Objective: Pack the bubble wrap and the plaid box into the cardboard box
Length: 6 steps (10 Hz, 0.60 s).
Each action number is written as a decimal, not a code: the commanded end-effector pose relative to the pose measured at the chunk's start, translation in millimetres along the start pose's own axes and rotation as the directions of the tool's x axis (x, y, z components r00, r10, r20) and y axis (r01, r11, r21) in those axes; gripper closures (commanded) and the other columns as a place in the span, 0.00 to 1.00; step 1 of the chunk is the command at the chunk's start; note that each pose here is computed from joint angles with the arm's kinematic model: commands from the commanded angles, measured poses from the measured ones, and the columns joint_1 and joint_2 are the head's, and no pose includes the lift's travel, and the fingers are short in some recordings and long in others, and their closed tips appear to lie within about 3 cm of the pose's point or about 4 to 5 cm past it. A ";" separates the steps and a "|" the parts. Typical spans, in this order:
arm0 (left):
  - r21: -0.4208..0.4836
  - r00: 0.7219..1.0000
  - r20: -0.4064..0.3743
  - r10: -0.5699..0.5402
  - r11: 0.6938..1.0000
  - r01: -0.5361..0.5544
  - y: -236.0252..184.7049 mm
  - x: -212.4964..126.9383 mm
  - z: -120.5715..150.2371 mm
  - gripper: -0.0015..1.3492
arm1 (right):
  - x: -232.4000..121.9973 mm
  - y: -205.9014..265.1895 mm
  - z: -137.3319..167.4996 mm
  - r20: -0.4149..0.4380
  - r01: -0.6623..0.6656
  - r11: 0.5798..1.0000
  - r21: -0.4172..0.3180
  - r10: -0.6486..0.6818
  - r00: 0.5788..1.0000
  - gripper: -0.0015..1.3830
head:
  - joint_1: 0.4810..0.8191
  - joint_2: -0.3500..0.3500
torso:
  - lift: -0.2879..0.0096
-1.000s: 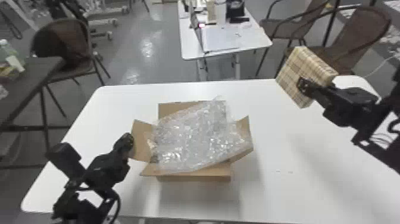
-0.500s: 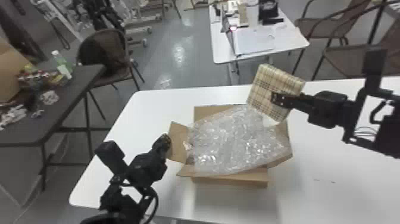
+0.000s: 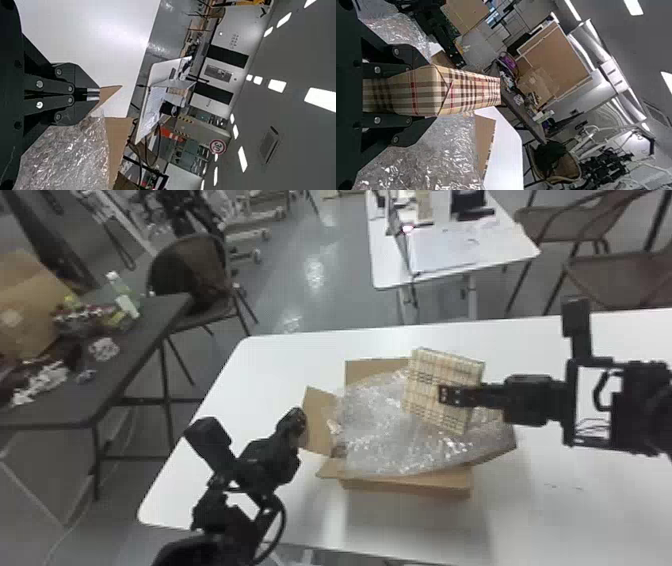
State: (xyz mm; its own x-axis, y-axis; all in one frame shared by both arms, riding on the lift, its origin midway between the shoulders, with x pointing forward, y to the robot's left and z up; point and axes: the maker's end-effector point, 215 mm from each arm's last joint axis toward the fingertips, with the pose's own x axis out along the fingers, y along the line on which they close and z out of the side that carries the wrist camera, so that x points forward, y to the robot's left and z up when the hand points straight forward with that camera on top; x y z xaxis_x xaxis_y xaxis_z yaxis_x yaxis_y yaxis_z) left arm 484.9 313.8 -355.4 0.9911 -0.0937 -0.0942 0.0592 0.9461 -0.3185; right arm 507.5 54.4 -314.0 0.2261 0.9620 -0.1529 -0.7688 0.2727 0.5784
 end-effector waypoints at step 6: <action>-0.007 1.000 0.003 -0.003 1.000 0.003 -2.3 0.7 -0.9 0.90 | -75.8 -18.8 80.3 0.245 0.209 0.968 -0.140 -0.171 0.954 0.16 | 0.63 1.00 | 0.57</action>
State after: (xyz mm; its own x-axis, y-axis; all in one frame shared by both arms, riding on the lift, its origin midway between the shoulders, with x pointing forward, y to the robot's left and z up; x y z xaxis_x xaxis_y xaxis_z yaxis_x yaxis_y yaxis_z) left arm 485.7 311.9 -355.3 0.9911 -0.0969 -0.0915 0.0628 0.9451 -0.3207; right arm 551.9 -11.7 -261.0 0.4600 0.8844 -0.0794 -0.7764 0.4440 0.4474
